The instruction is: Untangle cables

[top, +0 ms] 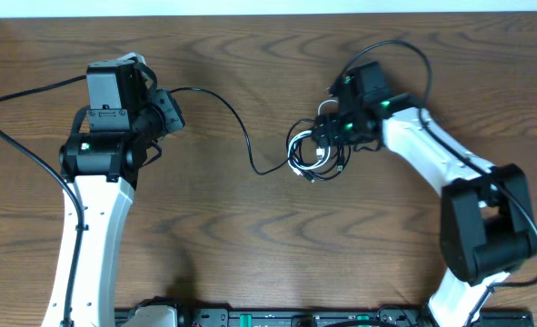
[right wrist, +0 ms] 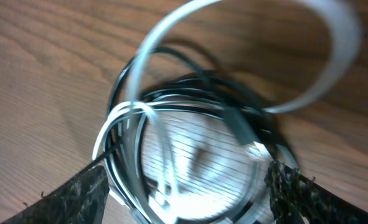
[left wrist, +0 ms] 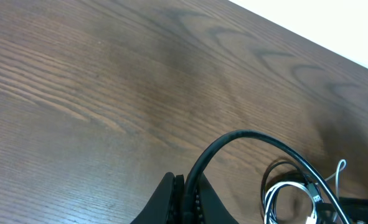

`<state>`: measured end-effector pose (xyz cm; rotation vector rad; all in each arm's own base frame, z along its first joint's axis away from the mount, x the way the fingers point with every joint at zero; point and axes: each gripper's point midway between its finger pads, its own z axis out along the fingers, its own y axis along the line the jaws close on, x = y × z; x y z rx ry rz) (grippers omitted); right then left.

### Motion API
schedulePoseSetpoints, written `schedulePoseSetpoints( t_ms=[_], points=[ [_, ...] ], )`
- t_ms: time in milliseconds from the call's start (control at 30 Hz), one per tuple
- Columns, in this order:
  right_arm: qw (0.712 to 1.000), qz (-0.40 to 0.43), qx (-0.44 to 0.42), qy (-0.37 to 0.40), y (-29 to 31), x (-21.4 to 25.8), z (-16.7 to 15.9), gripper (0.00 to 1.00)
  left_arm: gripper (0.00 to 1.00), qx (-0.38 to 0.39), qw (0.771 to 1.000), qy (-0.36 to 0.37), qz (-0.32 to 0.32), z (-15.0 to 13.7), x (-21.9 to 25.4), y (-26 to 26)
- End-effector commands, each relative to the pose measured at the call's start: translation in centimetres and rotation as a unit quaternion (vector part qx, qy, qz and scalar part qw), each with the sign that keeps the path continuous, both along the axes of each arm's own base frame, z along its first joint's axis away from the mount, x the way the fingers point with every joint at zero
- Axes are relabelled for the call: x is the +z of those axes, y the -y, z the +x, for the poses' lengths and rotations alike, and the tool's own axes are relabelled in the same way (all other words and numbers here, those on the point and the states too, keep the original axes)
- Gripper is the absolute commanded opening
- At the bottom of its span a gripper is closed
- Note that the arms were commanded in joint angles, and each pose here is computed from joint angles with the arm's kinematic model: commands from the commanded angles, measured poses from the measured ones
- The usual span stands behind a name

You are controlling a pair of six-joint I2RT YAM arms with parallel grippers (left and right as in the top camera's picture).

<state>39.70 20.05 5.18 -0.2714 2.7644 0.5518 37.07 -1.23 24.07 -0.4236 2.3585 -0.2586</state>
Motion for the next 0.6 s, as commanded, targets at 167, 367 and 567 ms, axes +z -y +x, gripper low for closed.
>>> schedulePoseSetpoints(
  t_ms=[167, 367, 567],
  points=[
    [1.0, -0.005, -0.012, -0.006, -2.0, -1.4, 0.0, 0.01, 0.08, 0.001, 1.0, -0.003, -0.004, -0.2, 0.0, 0.2],
    [1.0, 0.009, -0.017, 0.01, -2.5, -0.8, 0.8, 0.01, 0.08, 0.001, 1.0, -0.013, -0.003, -0.5, -0.4, 0.2],
    [0.996, 0.039, -0.019, 0.073, -2.8, 4.5, 2.0, 0.01, 0.08, -0.001, 1.0, -0.026, -0.003, -0.5, -1.8, 0.3]
  ],
)
